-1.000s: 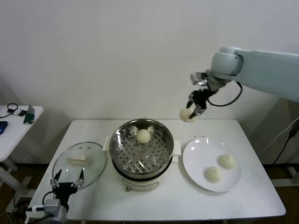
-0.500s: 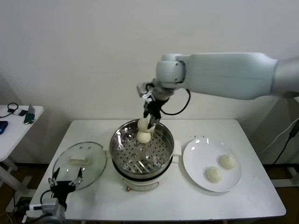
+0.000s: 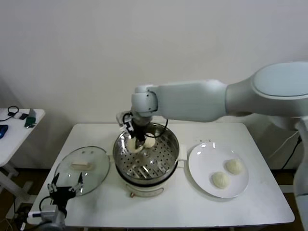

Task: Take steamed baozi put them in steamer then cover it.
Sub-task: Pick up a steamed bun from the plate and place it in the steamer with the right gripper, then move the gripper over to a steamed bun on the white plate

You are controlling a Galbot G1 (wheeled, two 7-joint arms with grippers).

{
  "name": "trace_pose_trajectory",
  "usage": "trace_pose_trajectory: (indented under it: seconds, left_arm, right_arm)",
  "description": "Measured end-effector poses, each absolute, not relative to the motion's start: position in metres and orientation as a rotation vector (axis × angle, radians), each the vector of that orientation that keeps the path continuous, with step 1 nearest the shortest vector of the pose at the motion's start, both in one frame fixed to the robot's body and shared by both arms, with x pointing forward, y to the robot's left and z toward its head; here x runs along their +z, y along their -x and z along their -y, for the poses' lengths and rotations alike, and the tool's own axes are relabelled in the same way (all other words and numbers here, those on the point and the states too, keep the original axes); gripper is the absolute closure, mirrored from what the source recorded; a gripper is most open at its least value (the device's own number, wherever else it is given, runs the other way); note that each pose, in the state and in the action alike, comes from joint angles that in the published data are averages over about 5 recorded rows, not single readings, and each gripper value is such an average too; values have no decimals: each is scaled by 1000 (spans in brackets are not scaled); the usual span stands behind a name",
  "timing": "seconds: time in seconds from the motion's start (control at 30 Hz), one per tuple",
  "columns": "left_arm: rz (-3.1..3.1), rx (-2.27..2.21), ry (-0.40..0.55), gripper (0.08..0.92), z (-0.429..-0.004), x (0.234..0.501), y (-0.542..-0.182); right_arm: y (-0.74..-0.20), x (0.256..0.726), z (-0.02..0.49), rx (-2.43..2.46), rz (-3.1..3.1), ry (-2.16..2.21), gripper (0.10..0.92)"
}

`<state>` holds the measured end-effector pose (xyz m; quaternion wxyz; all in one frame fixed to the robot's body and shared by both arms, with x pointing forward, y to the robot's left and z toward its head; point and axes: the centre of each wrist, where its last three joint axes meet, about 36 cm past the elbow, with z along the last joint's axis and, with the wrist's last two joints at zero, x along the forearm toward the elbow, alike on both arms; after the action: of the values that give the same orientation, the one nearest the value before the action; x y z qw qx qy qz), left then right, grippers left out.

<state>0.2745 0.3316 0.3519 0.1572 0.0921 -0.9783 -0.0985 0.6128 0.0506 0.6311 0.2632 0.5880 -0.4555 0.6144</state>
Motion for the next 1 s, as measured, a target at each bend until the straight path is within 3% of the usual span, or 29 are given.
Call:
trace_pose_trajectory:
  seconds: [0.37,0.73,1.0]
  left_arm:
    - [2804,-285,-262,177,-331,353,-275]
    - [2806,-287,-264,177,-330,356,-275]
    - [2805,-284,-259,177,-326,356,-276]
  right_arm:
    - [-605,604,-66,1687,1220,-1585,489]
    - [-609,623,-52,1717,1201,-1589,220]
    - [-626,682,11,1673,1178,-1597,200]
